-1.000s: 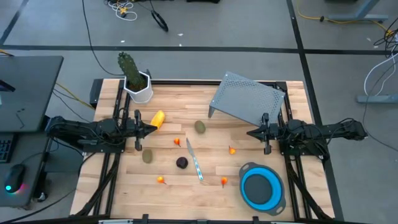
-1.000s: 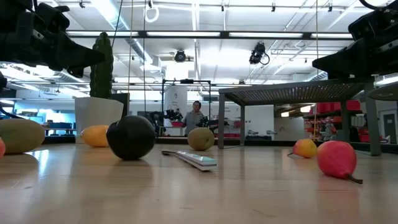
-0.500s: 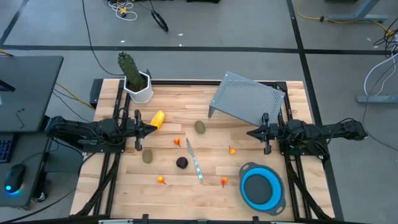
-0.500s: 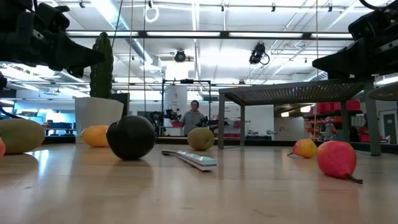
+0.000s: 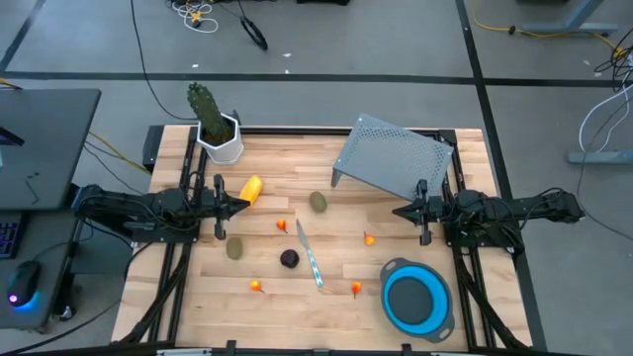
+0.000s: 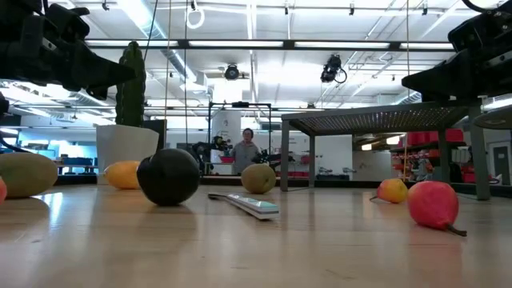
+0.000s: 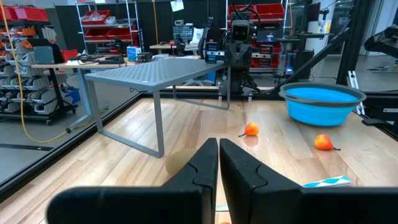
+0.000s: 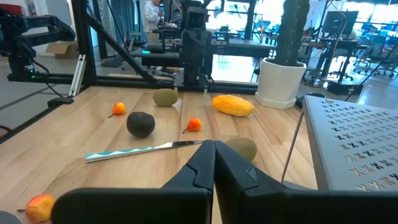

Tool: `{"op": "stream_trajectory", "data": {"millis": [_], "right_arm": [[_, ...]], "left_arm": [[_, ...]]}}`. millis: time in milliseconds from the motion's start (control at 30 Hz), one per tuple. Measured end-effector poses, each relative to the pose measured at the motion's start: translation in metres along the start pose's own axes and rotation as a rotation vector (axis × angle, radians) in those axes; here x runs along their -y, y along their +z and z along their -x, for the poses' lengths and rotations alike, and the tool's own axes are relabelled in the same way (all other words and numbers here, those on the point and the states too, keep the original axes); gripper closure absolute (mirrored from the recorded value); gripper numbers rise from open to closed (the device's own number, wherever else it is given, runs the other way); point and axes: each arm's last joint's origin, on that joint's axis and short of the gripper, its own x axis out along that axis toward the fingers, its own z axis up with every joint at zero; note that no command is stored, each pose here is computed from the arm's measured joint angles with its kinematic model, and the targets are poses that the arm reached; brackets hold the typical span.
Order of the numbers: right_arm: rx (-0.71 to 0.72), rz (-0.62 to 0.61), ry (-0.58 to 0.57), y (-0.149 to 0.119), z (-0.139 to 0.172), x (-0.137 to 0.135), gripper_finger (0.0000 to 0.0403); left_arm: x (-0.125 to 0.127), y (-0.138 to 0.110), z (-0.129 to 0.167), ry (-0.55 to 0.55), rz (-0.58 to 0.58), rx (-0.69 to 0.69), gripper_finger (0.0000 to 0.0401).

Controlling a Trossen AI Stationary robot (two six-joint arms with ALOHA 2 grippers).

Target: Pick & Place Fruit

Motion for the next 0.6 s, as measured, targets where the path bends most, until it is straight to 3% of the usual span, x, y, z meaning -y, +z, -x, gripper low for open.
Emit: {"op": "stream_trajectory", "data": {"millis": [400,600], "right_arm": [[-0.001,0.000,0.000,-0.0001,0.0000,0.0000,0.0394],[-0.001,0.000,-0.001,-0.0001,0.0000,0.0000,0.0394]], "left_arm": [[0.0000,0.0000,0.0000,0.000,-0.001,0.000,0.0377],[-0.0023,0.0006,0.0001,0.078,-0.128,0.001,0.0377]]}}
